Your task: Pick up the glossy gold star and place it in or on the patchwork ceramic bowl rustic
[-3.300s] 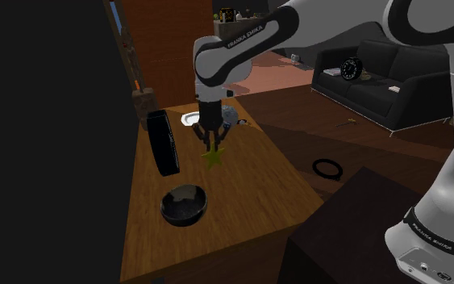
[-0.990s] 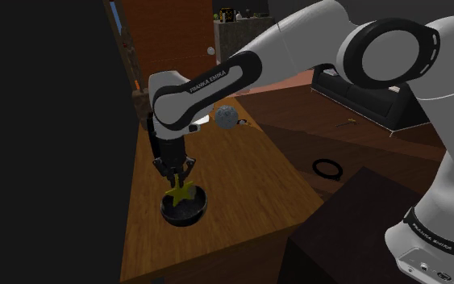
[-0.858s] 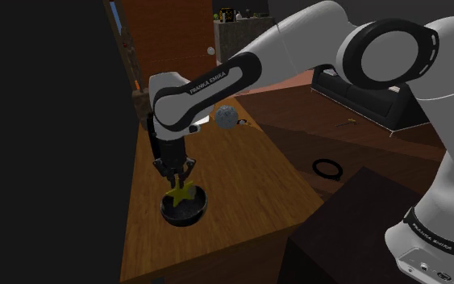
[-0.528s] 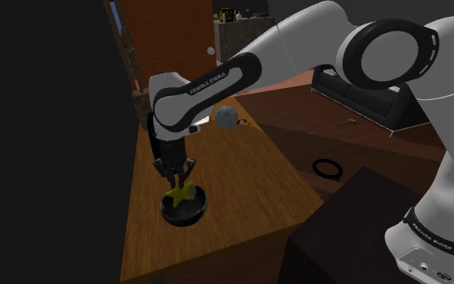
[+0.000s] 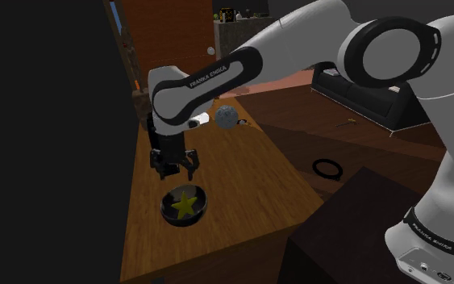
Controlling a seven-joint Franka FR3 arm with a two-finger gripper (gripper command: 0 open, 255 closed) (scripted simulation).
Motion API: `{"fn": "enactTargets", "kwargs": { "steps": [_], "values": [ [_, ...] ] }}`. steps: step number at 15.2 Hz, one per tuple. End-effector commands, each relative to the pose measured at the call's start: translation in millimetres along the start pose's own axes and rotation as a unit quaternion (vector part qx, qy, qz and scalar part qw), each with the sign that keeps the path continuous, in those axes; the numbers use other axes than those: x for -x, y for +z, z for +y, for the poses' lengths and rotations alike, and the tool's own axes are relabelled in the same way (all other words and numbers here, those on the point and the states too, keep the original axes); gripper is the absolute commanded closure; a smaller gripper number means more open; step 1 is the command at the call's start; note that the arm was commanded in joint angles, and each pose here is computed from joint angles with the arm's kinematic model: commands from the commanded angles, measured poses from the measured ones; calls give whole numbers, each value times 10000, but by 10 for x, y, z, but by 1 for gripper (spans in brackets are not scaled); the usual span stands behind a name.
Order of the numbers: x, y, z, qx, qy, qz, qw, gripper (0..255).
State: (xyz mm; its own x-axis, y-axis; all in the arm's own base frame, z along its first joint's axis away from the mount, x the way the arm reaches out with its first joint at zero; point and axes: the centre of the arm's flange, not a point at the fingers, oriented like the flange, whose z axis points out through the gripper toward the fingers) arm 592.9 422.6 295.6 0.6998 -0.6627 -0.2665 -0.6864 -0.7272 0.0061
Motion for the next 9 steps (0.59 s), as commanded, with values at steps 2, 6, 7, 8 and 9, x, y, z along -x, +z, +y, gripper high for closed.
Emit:
{"fn": "enactTargets", "kwargs": {
  "steps": [2, 6, 7, 8, 9],
  "values": [
    [19, -343, 6, 2, 0, 0, 10000, 0],
    [19, -343, 6, 2, 0, 0, 10000, 0],
    [19, -343, 6, 2, 0, 0, 10000, 0],
    [19, -343, 6, 2, 0, 0, 10000, 0],
    [19, -343, 6, 2, 0, 0, 10000, 0]
  ]
}}
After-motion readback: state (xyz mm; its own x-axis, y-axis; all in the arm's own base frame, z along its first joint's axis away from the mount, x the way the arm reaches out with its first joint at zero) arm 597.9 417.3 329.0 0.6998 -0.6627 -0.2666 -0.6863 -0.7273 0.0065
